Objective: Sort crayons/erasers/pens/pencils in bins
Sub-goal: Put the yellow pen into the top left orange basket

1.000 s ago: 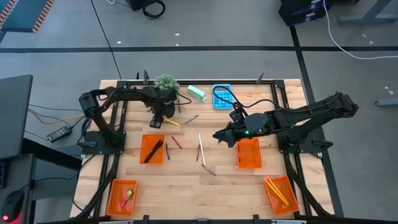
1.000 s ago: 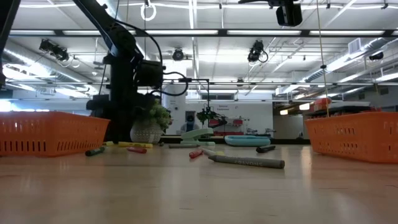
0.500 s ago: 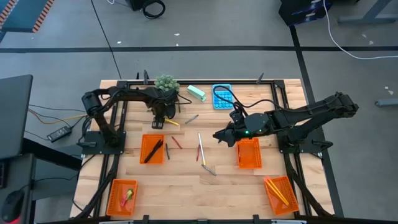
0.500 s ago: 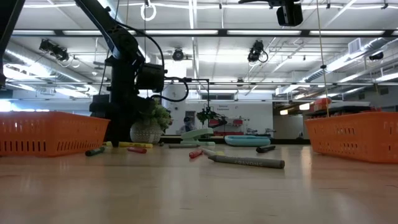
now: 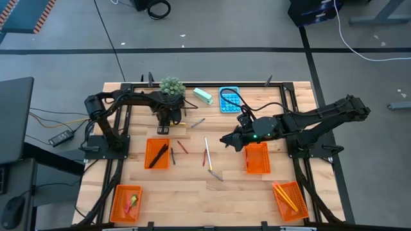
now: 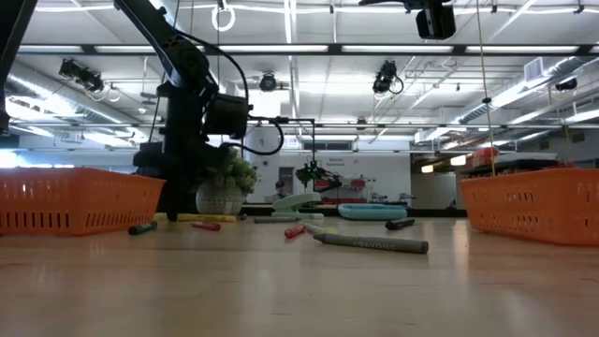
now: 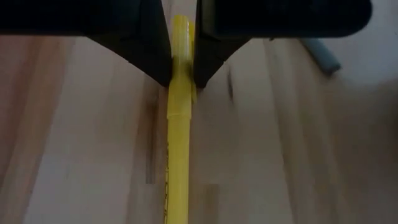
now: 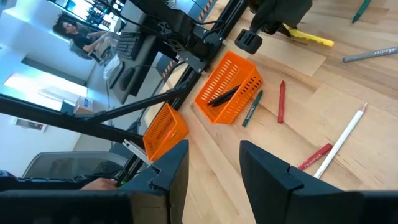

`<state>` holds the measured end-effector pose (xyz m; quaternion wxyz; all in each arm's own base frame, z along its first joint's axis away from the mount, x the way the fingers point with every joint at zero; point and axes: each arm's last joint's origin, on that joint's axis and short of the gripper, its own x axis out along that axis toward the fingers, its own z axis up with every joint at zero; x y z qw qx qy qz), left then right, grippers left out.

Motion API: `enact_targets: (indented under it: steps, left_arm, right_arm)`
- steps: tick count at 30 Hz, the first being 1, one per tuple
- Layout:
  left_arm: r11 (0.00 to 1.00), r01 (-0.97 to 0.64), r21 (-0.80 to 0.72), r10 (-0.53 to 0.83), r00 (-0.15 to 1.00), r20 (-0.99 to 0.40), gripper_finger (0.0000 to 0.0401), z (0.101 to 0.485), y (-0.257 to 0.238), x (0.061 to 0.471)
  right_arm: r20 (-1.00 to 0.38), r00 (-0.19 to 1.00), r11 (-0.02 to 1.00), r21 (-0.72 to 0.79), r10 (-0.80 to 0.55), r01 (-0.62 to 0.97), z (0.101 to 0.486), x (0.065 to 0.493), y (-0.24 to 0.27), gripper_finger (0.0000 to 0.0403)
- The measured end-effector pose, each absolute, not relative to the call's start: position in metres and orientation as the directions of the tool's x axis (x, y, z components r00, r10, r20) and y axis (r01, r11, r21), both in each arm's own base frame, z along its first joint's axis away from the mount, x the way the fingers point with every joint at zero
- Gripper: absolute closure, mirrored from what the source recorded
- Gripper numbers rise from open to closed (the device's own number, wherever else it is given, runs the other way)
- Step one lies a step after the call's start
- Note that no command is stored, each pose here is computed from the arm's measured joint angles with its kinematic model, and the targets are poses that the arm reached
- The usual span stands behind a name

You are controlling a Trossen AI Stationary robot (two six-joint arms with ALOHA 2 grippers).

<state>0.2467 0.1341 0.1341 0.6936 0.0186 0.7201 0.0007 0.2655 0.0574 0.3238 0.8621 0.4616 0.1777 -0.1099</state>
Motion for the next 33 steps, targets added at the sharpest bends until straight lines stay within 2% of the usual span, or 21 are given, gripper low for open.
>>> enact_targets:
  steps: [8, 16, 21, 27, 33]
  left_arm:
    - [0.999, 0.005, -0.048, -0.047, -0.070, -0.996, 0.0312, 0.151, 0.125, 0.234]
    - [0.992, -0.096, -0.086, -0.092, -0.057, -0.994, 0.0339, 0.176, 0.115, 0.220]
    - [0.964, -0.240, -0.117, -0.124, -0.014, -0.992, 0.0328, 0.196, 0.108, 0.209]
    - [0.862, -0.474, -0.180, -0.141, 0.119, -0.983, 0.0319, 0.219, 0.099, 0.201]
    - [0.733, -0.639, -0.233, -0.134, 0.200, -0.971, 0.0334, 0.238, 0.075, 0.199]
  right_arm:
    - [-0.408, 0.913, 0.566, 0.746, -0.025, 0.349, 0.324, 0.266, 0.057, 0.0256]
    - [-0.407, 0.913, 0.593, 0.729, -0.026, 0.342, 0.324, 0.266, 0.057, 0.0256]
    - [-0.407, 0.913, 0.617, 0.712, -0.026, 0.335, 0.324, 0.266, 0.057, 0.0256]
    - [-0.407, 0.913, 0.648, 0.689, -0.026, 0.325, 0.324, 0.266, 0.057, 0.0256]
    - [-0.407, 0.913, 0.676, 0.666, -0.026, 0.316, 0.324, 0.266, 0.057, 0.0256]
